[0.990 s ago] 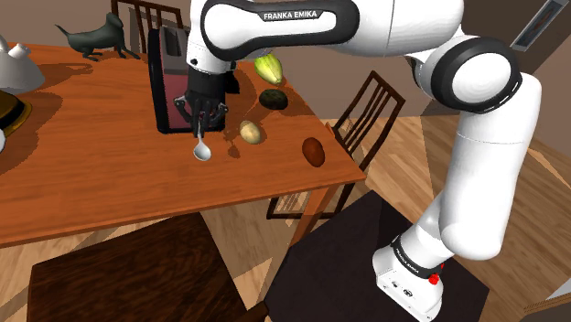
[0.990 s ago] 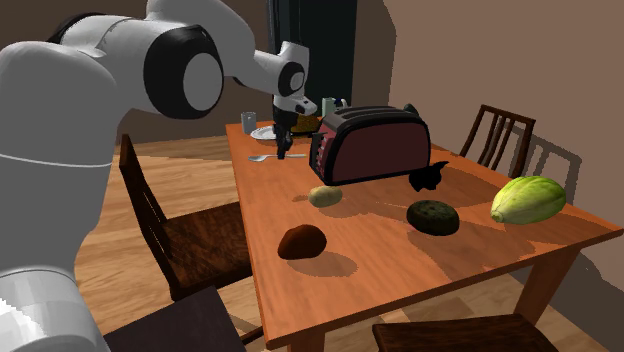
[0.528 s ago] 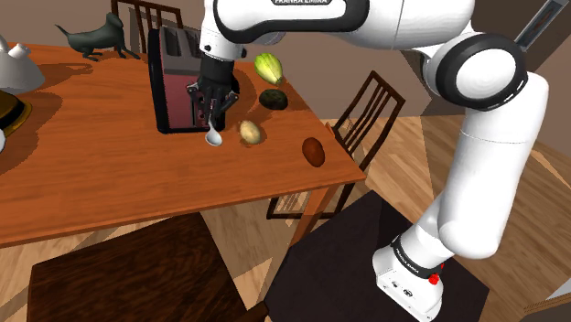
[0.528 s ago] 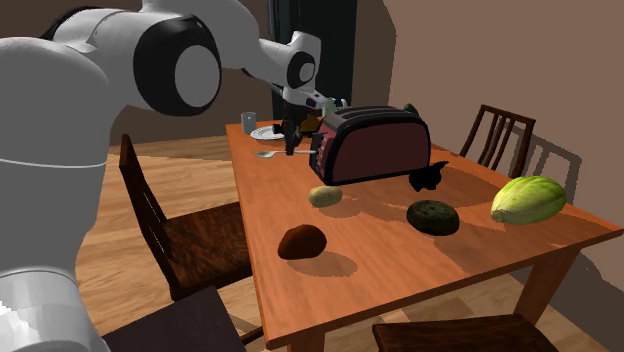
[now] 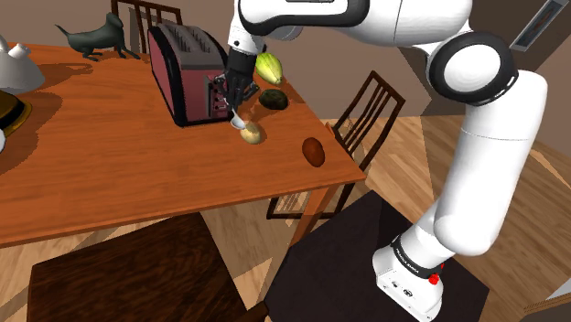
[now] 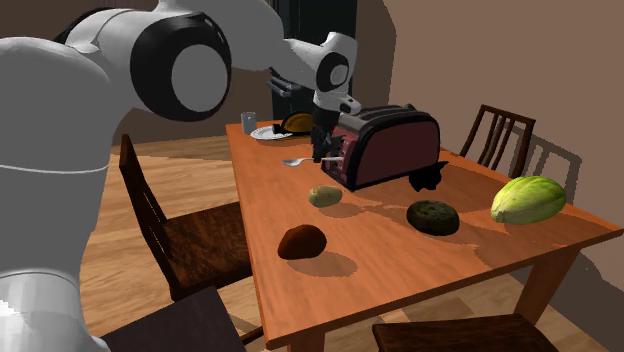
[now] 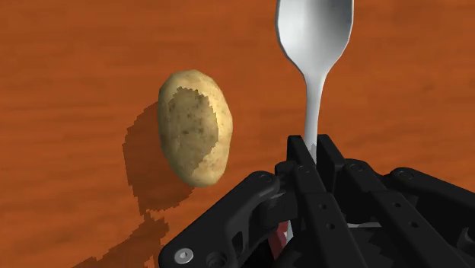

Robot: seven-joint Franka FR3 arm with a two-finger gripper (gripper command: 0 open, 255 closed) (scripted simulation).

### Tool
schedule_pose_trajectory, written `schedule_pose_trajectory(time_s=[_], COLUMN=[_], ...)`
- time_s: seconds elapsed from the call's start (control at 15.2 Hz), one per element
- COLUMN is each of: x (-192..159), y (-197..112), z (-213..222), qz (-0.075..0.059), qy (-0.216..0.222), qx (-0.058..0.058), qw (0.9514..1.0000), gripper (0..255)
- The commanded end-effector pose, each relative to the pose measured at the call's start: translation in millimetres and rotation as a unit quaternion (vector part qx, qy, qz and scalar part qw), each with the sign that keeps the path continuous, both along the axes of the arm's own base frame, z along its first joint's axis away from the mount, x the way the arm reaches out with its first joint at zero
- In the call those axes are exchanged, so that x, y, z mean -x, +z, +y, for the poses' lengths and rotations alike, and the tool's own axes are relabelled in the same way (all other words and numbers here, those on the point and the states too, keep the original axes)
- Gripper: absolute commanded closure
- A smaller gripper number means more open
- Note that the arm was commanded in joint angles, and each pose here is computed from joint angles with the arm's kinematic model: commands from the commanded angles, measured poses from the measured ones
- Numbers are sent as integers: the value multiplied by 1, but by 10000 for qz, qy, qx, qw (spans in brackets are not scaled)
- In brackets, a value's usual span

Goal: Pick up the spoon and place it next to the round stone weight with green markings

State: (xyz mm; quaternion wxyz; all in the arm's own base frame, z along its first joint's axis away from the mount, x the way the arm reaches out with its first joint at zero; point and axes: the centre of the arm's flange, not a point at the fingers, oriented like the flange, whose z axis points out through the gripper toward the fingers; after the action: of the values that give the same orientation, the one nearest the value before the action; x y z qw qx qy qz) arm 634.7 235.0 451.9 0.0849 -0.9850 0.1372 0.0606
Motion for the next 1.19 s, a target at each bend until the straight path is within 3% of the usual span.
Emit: schedule_pose_trajectory(time_s=[0.0, 0.79, 1.12], x=[-6, -63, -66], y=[2, 3, -18], z=[-29, -176, -184], qz=[-4, -4, -4], qy=[-11, -11, -11], qx=[3, 3, 3], qw=[10000, 10000, 10000], gripper=[255, 255, 255])
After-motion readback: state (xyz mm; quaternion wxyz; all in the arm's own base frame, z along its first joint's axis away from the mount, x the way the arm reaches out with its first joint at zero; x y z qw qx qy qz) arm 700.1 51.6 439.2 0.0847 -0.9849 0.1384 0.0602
